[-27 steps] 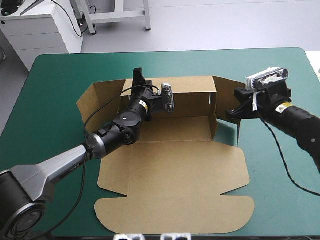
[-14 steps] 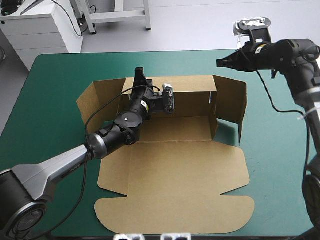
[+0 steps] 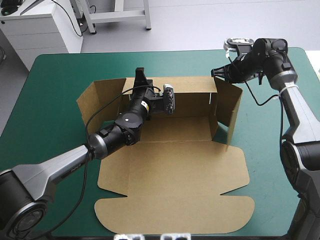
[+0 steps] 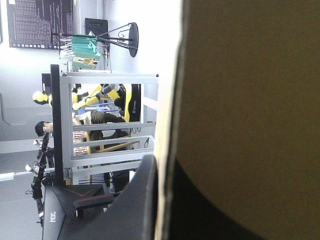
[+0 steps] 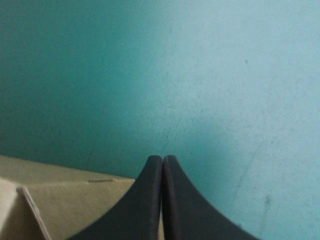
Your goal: Fold the box
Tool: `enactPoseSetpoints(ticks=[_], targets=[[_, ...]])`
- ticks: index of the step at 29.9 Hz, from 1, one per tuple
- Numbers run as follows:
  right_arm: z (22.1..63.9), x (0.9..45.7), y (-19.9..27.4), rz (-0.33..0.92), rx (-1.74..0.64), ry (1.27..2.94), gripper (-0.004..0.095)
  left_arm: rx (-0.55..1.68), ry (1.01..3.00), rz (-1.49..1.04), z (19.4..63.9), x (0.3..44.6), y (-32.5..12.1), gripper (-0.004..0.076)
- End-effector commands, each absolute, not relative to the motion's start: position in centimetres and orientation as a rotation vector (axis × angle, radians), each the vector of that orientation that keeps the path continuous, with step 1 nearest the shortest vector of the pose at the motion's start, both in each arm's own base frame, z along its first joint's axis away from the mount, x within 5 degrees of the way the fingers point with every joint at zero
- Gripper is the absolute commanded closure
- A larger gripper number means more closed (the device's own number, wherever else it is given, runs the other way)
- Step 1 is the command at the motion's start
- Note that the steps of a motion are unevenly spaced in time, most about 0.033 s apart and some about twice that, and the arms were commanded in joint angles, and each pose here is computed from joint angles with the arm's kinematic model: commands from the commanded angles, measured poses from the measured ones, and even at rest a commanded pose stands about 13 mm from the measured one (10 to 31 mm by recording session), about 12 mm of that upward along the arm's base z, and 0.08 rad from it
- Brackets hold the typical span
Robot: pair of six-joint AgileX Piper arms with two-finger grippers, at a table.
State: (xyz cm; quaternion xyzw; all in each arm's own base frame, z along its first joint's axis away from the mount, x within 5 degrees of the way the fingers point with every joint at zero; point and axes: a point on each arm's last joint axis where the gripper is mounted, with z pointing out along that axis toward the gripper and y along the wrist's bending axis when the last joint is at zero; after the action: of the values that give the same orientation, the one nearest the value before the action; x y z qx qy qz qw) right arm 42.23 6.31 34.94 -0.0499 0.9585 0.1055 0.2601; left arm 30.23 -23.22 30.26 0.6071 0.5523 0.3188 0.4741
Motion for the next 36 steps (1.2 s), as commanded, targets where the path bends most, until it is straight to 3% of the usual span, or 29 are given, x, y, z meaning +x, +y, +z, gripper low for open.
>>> enactPoseSetpoints(ticks=[1, 9, 18, 30, 32, 36], targets=[[38.2, 40.5, 6.0, 0.294, -0.192, 2.544, 0.0927, 1.402, 1.309, 0.812, 33.2, 29.8, -22.6, 0.0732], [38.9, 38.7, 6.7, 0.420, -0.279, 2.519, 0.0926, 1.400, 1.312, 0.813, 33.2, 29.8, -22.6, 0.0732], [36.2, 34.0, 7.1, 0.483, -0.409, 2.314, 0.0926, 1.404, 1.309, 0.808, 33.1, 29.8, -22.7, 0.0732], [30.5, 27.7, 5.7, 0.298, -0.457, 2.047, 0.0922, 1.432, 1.326, 0.809, 31.9, 30.2, -23.1, 0.0732], [30.2, 27.1, 5.6, 0.293, -0.471, 2.039, 0.0893, 1.432, 1.328, 0.808, 31.9, 30.2, -23.1, 0.0732], [29.7, 26.3, 5.8, 0.305, -0.533, 2.046, 0.0686, 1.430, 1.331, 0.812, 31.9, 30.2, -23.1, 0.0732]])
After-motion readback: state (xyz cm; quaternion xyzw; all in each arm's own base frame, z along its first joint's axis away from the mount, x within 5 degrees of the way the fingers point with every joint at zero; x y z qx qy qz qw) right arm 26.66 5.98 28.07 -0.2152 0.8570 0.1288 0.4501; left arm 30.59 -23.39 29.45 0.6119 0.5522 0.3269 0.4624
